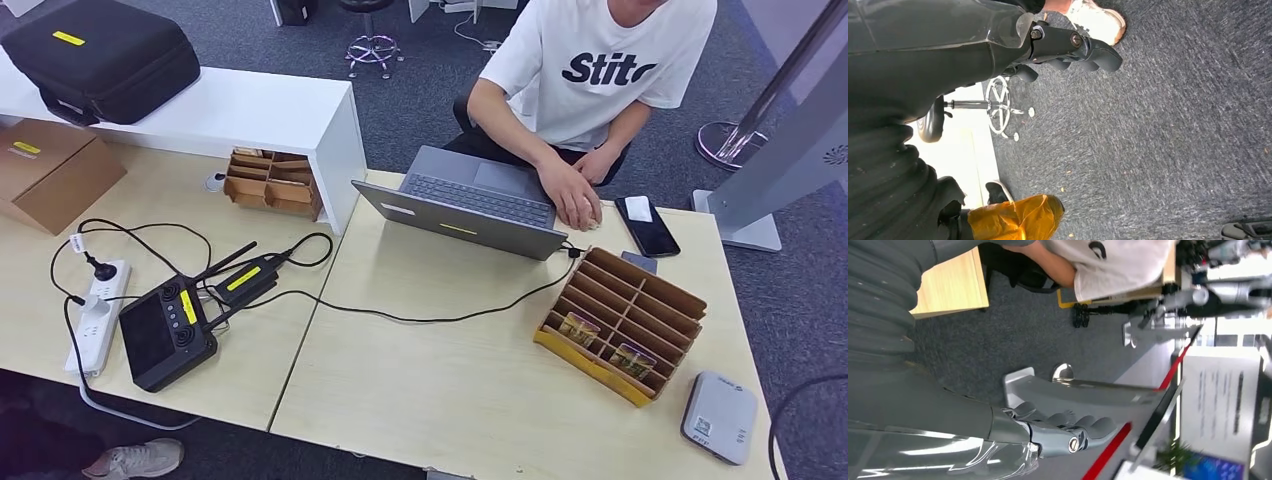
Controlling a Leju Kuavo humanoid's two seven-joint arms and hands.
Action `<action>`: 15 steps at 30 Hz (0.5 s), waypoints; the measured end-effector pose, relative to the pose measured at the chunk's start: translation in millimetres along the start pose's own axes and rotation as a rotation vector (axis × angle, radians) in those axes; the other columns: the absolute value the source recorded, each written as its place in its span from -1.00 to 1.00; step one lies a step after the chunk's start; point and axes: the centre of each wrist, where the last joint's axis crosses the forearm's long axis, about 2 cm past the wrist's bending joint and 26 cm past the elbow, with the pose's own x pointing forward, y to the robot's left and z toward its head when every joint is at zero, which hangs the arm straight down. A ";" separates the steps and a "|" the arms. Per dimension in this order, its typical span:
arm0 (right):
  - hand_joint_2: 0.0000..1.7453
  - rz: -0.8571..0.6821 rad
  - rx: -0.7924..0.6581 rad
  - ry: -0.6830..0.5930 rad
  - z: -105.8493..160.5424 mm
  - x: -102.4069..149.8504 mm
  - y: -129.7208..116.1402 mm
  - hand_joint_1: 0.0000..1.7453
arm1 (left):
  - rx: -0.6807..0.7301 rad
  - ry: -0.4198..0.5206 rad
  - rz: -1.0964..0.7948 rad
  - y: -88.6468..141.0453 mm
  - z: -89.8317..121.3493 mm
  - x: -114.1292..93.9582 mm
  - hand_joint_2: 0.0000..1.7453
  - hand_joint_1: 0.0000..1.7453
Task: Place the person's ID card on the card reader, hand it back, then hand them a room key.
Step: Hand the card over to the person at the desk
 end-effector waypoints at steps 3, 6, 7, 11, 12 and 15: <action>1.00 -0.086 -0.117 0.038 15.7 -24.9 -36.1 -1.00 | 0.002 0.002 0.008 -0.3 -0.1 -0.8 1.00 -1.00; 1.00 -0.097 -0.209 0.082 34.8 -48.0 -68.2 -1.00 | 0.002 0.003 0.017 -0.5 -0.2 -1.6 1.00 -1.00; 1.00 -0.090 -0.235 0.100 41.5 -55.1 -78.0 -1.00 | 0.002 0.003 0.021 -0.5 -0.2 -1.6 1.00 -1.00; 1.00 -0.018 -0.305 0.196 69.3 -80.2 -112.9 -1.00 | 0.000 0.005 0.038 -0.7 -0.4 -2.9 1.00 -1.00; 1.00 -0.004 -0.312 0.214 74.9 -84.8 -118.8 -1.00 | 0.000 0.005 0.041 -0.6 -0.4 -3.1 1.00 -1.00; 1.00 0.018 -0.332 0.247 86.6 -93.5 -131.5 -1.00 | 0.000 0.005 0.047 -0.3 -0.4 -2.9 1.00 -1.00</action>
